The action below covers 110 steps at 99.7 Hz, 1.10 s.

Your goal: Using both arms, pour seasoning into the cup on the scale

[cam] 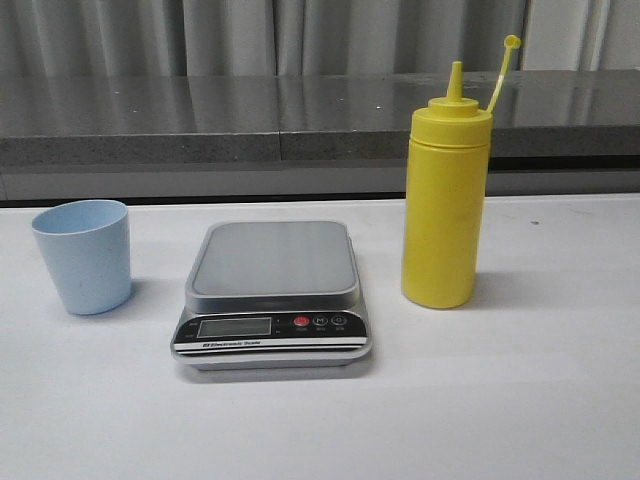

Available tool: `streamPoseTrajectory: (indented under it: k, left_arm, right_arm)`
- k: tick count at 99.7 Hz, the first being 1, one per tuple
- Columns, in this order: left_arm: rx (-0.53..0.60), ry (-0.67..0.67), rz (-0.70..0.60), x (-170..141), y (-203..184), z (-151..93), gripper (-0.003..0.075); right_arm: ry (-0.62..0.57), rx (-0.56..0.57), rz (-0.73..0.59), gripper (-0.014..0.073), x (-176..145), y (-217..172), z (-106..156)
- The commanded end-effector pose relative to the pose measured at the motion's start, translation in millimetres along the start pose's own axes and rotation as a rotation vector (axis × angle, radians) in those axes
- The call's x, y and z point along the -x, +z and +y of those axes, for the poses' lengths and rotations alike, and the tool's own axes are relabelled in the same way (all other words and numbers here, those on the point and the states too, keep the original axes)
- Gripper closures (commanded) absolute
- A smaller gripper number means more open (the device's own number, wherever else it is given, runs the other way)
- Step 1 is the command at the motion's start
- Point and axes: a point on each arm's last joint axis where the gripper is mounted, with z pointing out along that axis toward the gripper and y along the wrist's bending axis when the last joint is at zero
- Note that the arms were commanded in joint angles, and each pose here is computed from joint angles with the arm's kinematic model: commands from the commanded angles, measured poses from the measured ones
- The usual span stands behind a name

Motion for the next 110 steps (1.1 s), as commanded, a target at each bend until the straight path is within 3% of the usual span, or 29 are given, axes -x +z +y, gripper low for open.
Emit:
streamPoseTrajectory:
  k: [1, 70, 82, 99, 110]
  left_arm:
    - [-0.001, -0.016, -0.064, 25.3, 1.4, -0.9, 0.0740]
    - [0.011, -0.017, 0.300, 66.8, 53.6, -2.7, 0.0717]
    - [0.012, -0.017, 0.323, 68.6, 61.7, -2.7, 0.0587]
    - [0.013, -0.017, 0.324, 70.7, 68.9, -2.7, 0.0312]
    - [0.010, -0.031, 0.312, 72.8, 72.4, -3.2, 0.0249]
  right_arm:
    - [-0.019, 0.019, -0.113, 0.0664, 13.1, -3.3, 2.3]
    - [-0.019, 0.019, -0.113, 0.0664, 13.1, -3.3, 2.3]
    - [-0.019, 0.019, -0.113, 0.0664, 13.1, -3.3, 2.3]
    - [-0.019, 0.019, -0.113, 0.0664, 13.1, -3.3, 2.3]
    - [-0.019, 0.019, -0.113, 0.0664, 13.1, -3.3, 2.3]
